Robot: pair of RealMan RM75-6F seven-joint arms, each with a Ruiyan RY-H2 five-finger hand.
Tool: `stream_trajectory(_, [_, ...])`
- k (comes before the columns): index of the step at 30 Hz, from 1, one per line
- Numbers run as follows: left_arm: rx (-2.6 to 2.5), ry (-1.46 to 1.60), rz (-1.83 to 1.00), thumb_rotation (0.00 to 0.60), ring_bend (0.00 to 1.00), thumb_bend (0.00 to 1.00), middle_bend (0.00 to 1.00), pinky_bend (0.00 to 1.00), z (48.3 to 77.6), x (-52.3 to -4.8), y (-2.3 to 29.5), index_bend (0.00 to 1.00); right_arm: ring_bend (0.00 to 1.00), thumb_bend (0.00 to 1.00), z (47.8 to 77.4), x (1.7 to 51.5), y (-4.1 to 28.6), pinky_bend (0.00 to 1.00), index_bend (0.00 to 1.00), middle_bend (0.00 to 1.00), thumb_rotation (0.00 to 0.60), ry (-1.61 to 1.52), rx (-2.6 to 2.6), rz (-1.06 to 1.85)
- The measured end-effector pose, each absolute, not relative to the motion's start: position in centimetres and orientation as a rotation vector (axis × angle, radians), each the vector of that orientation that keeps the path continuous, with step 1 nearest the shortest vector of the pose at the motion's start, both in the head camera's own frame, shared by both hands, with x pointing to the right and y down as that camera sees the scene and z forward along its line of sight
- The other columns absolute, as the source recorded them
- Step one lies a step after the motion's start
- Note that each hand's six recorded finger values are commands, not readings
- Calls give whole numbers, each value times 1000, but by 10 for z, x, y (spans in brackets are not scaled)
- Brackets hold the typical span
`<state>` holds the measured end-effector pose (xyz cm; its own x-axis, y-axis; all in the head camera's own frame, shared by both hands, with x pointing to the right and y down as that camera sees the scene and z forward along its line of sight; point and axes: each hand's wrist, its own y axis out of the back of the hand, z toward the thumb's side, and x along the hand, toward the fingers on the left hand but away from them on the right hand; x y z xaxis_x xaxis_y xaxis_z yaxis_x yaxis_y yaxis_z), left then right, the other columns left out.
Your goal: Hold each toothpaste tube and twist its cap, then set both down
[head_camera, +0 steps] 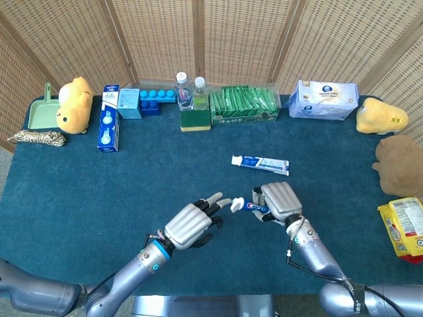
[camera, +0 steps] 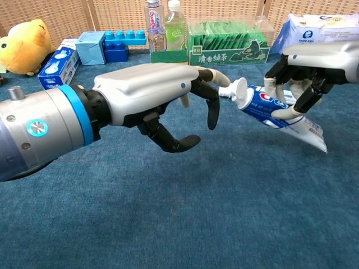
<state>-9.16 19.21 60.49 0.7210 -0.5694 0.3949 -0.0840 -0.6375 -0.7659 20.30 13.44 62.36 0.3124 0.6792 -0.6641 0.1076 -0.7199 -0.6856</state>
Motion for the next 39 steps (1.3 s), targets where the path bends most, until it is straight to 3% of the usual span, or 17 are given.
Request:
stream_trajectory(19, [-2042, 683, -818, 600, 0, 384, 95, 253, 557, -154, 166, 401, 687, 453, 624, 232, 137, 671, 890, 734, 600, -635, -1929, 1438])
stream_trajectory(26, [-1951, 800, -916, 600, 0, 383, 97, 253, 537, -214, 164, 389, 672, 452, 627, 253, 148, 656, 889, 731, 600, -528, -1846, 1476])
stream_trajectory(39, [-1817, 956, -1249, 600, 0, 384, 94, 252, 528, -323, 186, 378, 632, 445, 642, 276, 160, 595, 878, 720, 600, -457, -1779, 1556])
